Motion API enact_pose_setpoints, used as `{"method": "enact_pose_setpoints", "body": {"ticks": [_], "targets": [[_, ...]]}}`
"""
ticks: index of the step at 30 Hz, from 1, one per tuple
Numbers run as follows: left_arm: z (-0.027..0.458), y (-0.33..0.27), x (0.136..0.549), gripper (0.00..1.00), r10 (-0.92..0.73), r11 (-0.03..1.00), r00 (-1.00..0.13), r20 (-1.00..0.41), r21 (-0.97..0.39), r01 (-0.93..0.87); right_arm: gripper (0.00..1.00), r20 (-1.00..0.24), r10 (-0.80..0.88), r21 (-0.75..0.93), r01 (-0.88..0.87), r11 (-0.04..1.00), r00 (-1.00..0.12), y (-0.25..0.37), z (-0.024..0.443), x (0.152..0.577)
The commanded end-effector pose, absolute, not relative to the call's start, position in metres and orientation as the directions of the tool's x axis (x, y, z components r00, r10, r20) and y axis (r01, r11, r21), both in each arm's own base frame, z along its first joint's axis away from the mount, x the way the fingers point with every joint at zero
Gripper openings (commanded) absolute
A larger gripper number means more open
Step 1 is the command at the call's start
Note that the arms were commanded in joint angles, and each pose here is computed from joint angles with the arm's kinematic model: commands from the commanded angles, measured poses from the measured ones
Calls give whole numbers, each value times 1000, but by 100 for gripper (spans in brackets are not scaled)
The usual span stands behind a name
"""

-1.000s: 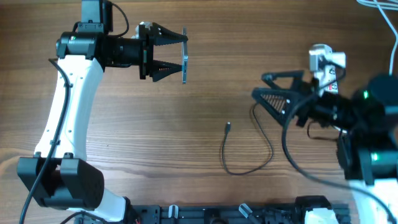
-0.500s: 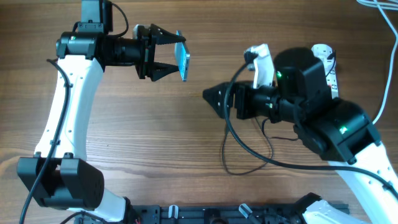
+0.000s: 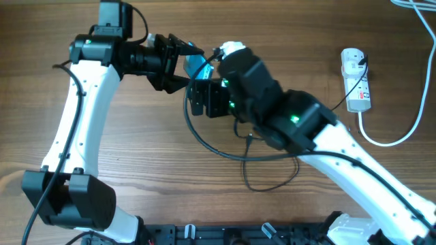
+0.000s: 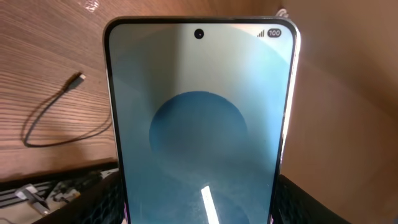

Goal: Plug charger to phone and switch on socket

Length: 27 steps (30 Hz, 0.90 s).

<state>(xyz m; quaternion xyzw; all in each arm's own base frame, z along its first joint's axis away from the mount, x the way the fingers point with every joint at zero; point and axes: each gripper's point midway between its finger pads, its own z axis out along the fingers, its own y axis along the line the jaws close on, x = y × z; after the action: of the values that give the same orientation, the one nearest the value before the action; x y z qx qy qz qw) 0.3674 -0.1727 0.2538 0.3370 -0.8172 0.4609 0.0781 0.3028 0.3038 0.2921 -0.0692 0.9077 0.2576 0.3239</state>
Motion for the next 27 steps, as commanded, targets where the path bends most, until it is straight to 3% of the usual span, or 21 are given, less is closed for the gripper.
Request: {"method": "enact_pose_setpoints", "body": {"ticks": [1,5,7,15,27], "targets": [[262,-173,364,66,-485,358,-774,406,-715,-600,76,-661,109,395,-220,892,-742,297,295,321],[262,-173,364,66,-485,358,-774,406,-716,-600,70,-657,128,368,-168,914,-743,295,281,331],[262,-173,364,66,-485,358,-775,406,-716,-599,61,-657,128,368,-168,914,-743,299,277,335],[261,-172,365,66,-493,362,-772,400,-713,-601,51,-678,145,361,-155,919,-720,302,275,345],[258,-170,367,67,-529,339,-731,430,-683,-647,47,-672,146,382,-171,908,-726,313,275,341]]}}
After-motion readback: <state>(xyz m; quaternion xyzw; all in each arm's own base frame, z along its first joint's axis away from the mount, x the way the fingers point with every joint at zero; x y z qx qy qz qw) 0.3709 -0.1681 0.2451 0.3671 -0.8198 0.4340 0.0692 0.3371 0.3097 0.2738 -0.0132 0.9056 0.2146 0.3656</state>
